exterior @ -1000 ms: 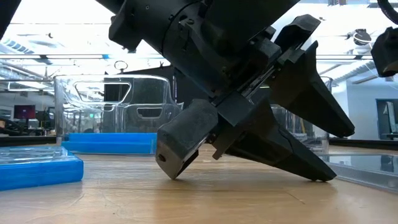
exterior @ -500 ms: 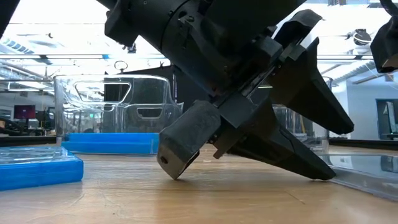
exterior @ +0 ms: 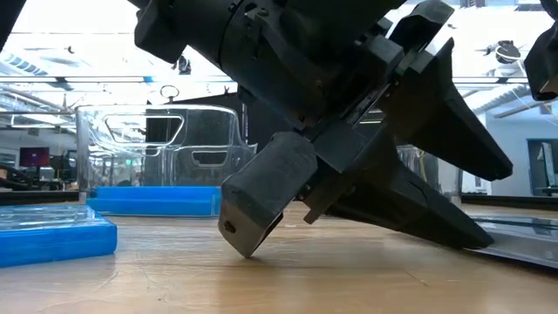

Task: Pick & place jewel cases by type
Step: Put the black CD case into the right transparent bin

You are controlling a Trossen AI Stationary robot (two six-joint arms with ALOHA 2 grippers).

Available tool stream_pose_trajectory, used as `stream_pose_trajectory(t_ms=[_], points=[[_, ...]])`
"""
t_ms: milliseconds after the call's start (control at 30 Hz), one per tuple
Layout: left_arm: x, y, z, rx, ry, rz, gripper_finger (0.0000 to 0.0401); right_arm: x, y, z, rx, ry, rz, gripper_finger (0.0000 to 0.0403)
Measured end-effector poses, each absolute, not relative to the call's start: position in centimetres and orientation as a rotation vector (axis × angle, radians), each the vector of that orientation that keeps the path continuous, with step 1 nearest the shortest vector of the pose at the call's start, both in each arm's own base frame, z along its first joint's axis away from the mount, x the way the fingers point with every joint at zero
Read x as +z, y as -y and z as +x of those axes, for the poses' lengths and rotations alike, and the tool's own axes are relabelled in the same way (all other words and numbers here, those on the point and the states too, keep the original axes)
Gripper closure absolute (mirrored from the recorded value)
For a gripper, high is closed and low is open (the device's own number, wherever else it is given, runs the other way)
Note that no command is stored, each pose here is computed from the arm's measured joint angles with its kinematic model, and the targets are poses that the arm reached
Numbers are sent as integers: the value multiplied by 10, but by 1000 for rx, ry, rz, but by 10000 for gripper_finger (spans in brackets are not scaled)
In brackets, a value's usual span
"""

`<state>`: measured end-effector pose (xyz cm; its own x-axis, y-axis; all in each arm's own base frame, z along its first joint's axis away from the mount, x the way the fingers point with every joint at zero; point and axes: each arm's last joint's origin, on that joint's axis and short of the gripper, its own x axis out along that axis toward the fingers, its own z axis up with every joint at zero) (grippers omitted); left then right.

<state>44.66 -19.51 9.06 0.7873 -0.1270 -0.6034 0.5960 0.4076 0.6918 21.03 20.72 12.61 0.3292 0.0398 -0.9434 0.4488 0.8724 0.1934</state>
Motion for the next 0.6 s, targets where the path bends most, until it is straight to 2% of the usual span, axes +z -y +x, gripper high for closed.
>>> stream_pose_trajectory(t_ms=[300, 600], points=[[104, 202, 456, -452, -468, 1010, 174, 126, -210, 208, -278, -1195, 449, 403], [107, 203, 458, -481, -507, 1053, 174, 126, -214, 204, -282, -1166, 433, 403]])
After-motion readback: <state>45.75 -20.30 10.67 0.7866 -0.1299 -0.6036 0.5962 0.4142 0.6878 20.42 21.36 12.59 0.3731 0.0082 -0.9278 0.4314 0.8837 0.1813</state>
